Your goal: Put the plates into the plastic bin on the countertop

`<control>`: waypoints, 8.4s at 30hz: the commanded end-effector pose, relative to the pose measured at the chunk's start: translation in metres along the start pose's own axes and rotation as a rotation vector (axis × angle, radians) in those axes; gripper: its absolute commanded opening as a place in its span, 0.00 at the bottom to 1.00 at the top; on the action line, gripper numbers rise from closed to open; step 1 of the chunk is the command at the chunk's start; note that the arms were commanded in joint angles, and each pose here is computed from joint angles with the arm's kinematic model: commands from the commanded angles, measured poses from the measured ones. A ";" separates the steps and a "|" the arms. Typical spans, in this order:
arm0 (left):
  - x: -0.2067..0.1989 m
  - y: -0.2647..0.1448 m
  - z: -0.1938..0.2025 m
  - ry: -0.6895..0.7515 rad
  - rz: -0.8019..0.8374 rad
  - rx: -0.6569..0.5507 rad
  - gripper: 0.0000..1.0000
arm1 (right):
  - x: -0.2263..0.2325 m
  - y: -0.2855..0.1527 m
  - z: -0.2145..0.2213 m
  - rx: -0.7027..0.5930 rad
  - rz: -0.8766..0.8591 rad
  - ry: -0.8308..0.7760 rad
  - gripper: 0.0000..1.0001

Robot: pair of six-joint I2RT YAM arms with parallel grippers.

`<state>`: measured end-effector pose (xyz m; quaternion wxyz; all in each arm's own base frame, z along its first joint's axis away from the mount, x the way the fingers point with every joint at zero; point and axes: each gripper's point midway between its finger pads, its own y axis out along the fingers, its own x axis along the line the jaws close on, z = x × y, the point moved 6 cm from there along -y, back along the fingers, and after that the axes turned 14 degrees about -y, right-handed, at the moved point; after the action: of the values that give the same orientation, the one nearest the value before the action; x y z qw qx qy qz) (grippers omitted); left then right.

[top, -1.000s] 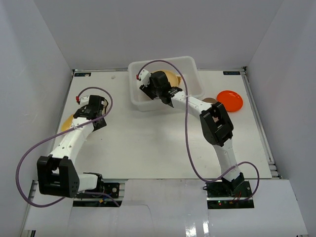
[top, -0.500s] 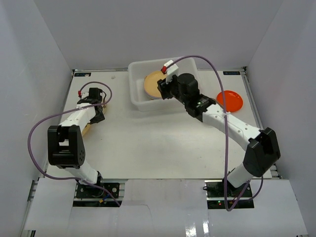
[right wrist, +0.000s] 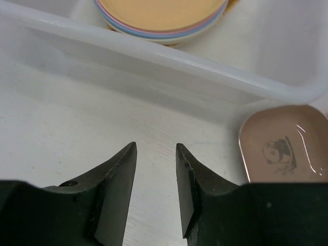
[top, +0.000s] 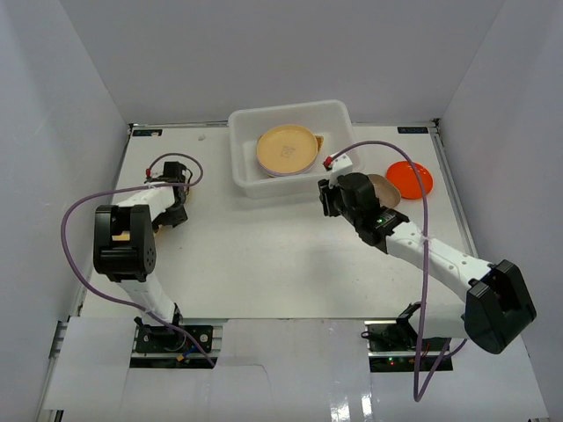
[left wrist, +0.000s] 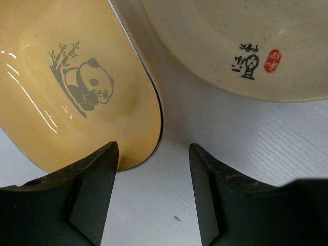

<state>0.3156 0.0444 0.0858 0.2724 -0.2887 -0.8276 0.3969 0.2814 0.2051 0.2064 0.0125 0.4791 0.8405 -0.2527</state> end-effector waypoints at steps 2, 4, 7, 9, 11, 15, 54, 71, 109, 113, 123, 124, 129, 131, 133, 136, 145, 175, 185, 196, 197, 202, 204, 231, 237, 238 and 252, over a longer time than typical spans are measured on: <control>-0.001 0.007 0.001 -0.007 -0.011 -0.003 0.65 | -0.026 -0.012 0.034 0.080 0.115 0.044 0.43; 0.001 0.007 0.006 -0.005 -0.012 0.006 0.55 | -0.038 -0.016 0.044 0.097 0.138 0.069 0.45; 0.004 0.006 0.009 -0.009 -0.016 0.005 0.39 | -0.050 -0.019 0.063 0.161 0.147 0.078 0.49; 0.005 0.005 0.011 -0.003 -0.009 0.016 0.30 | -0.049 -0.017 0.069 0.206 0.131 0.076 0.51; 0.006 0.000 0.010 -0.014 0.003 0.019 0.15 | -0.047 -0.012 0.077 0.246 0.112 0.067 0.52; 0.010 -0.009 0.012 -0.026 0.037 0.021 0.00 | -0.062 -0.005 0.091 0.315 0.157 0.065 0.54; -0.206 -0.347 -0.058 0.148 0.843 -0.393 0.00 | -0.026 0.000 0.110 0.291 -0.083 0.192 0.08; -0.347 -0.317 -0.016 0.248 1.069 -0.464 0.00 | 0.016 -0.065 0.050 0.102 -0.148 0.161 0.08; 0.017 -0.145 -0.102 -0.642 0.714 -0.282 0.82 | 0.010 0.049 -0.129 -0.120 -0.190 -0.296 0.08; 0.050 -0.105 -0.067 -0.715 0.629 -0.207 0.82 | 0.013 0.087 -0.136 -0.078 -0.177 -0.325 0.08; 0.052 -0.044 -0.058 -0.907 0.620 -0.045 0.82 | 0.018 0.162 -0.132 0.052 -0.131 -0.433 0.16; 0.050 -0.040 -0.059 -0.917 0.623 -0.027 0.83 | 0.019 0.165 -0.127 0.067 -0.134 -0.434 0.21; 0.032 -0.011 -0.063 -0.908 0.613 0.072 0.83 | 0.016 0.153 -0.128 0.071 -0.131 -0.417 0.50; 0.028 -0.006 -0.071 -0.900 0.622 0.085 0.83 | 0.005 0.138 -0.136 0.054 -0.110 -0.389 0.54; 0.021 0.006 -0.068 -0.891 0.612 0.128 0.83 | -0.013 0.115 -0.151 0.021 -0.066 -0.319 0.54; 0.013 0.019 -0.068 -0.893 0.615 0.161 0.81 | -0.056 0.078 -0.150 -0.012 0.020 -0.114 0.51; -0.007 0.048 -0.067 -0.921 0.646 0.246 0.62 | -0.181 -0.016 0.033 -0.081 0.380 0.657 0.43; 0.000 -0.061 -0.092 -0.899 1.078 0.126 0.00 | -0.261 0.012 0.224 -0.144 0.536 1.550 0.56; -0.038 -0.184 -0.112 -0.639 1.324 0.043 0.00 | -0.271 0.045 0.247 -0.104 0.568 1.582 0.19; -0.152 -0.249 -0.100 -0.420 1.403 0.103 0.00 | -0.272 0.018 0.190 -0.373 0.445 1.492 0.08; -0.173 -0.244 -0.089 -0.392 1.391 0.148 0.00 | -0.274 0.009 0.173 -0.423 0.423 1.459 0.08; -0.226 -0.242 -0.085 -0.341 1.370 0.186 0.00 | -0.257 -0.012 0.113 -0.526 0.309 1.337 0.08; -0.246 -0.222 -0.078 -0.332 1.326 0.226 0.00 | -0.246 -0.013 0.097 -0.526 0.276 1.304 0.08; -0.236 -0.222 -0.085 -0.197 1.234 0.055 0.98 | -0.114 0.107 -0.083 -0.324 0.015 0.957 0.08; -0.212 -0.227 -0.091 -0.197 1.171 -0.037 0.98 | -0.093 0.139 -0.075 -0.234 -0.012 0.961 0.08; -0.206 -0.221 -0.082 -0.193 1.151 -0.033 0.98 | -0.090 0.142 -0.079 -0.236 -0.022 0.962 0.08; -0.102 -0.247 -0.037 -0.103 1.210 -0.178 0.98 | -0.066 0.179 -0.072 -0.130 -0.114 0.955 0.70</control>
<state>0.3602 -0.1428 0.2739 -0.0613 -0.6941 -0.5542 0.4554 0.4742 0.2534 0.1728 -0.3950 0.5069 0.7657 0.0269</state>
